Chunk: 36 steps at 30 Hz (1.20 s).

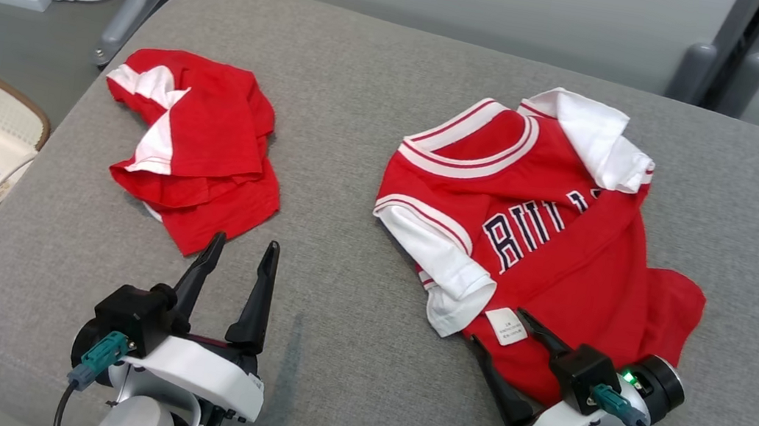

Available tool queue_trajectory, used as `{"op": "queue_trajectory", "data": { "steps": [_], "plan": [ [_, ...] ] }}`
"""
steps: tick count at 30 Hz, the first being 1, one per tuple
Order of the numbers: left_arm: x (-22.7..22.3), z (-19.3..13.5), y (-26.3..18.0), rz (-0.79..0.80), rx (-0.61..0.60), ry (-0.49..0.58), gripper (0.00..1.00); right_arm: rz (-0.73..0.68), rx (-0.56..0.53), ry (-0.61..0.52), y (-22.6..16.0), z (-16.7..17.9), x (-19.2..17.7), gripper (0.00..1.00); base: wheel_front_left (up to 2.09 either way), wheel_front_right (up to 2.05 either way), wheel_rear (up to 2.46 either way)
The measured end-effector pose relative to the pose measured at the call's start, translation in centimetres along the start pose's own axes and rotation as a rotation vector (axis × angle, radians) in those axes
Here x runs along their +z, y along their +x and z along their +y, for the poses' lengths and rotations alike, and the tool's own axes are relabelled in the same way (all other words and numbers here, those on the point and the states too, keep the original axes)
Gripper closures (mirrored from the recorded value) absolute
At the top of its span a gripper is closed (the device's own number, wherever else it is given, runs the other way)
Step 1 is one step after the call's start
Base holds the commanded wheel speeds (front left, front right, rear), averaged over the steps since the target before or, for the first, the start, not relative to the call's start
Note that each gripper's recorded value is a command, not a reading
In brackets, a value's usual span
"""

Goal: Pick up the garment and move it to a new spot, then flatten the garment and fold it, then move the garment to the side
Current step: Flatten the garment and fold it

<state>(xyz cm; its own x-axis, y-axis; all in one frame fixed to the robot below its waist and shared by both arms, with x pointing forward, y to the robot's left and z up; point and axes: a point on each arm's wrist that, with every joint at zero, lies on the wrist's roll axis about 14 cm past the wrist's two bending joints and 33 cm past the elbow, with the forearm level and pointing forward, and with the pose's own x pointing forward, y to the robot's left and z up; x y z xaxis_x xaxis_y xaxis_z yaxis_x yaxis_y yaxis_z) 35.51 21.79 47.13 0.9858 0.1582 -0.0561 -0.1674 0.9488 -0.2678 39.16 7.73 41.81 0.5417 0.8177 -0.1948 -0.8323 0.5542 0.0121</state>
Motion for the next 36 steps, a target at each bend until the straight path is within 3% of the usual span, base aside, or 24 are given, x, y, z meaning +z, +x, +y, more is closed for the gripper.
{"op": "queue_trajectory", "data": {
  "steps": [7, 8, 9, 10, 16, 23, 29, 36],
  "plan": [
    [-0.1, 0.7, -0.3, 0.006, 0.024, -0.007, 0.0, 0.05, -0.005, -0.008, 0.8, -0.7, -1.5, 0.0, 0.0, 0.0, 0.0],
    [-0.1, 0.7, -0.3, 0.006, 0.026, -0.009, 0.0, 0.059, -0.01, -0.007, 0.8, -0.8, -1.8, 0.12, 0.0, 0.0, 0.0],
    [-0.1, 0.7, -0.3, 0.005, 0.026, -0.012, 0.0, 0.069, -0.02, 0.007, 0.7, -1.0, -2.1, 0.81, 0.0, 0.0, 0.0],
    [-0.1, 0.7, -0.3, 0.005, 0.028, -0.012, 0.0, 0.072, -0.03, 0.027, 0.8, -1.0, -2.3, 1.0, 0.0, 0.0, 0.0],
    [-0.3, 0.0, 0.1, 0.01, 0.012, -0.017, 0.0, 0.063, -0.064, 0.04, 0.8, -2.2, -1.9, 1.0, 0.0, 0.0, 0.0],
    [-0.3, -1.0, 0.8, 0.008, -0.017, -0.022, 0.0, -0.057, -0.149, 0.026, 0.3, -4.9, 1.9, 1.0, 0.0, 0.0, 0.0],
    [-0.3, -2.6, 1.5, 0.006, -0.068, -0.031, 0.0, -0.167, -0.333, 0.014, -4.2, -10.1, 4.8, 1.0, 0.0, 0.0, 0.0],
    [-0.4, -4.6, 2.2, 0.005, -0.128, -0.038, 0.0, -0.214, -0.615, -0.026, -12.3, -18.6, 6.5, 1.0, 0.0, 0.0, 0.0]
  ]
}}
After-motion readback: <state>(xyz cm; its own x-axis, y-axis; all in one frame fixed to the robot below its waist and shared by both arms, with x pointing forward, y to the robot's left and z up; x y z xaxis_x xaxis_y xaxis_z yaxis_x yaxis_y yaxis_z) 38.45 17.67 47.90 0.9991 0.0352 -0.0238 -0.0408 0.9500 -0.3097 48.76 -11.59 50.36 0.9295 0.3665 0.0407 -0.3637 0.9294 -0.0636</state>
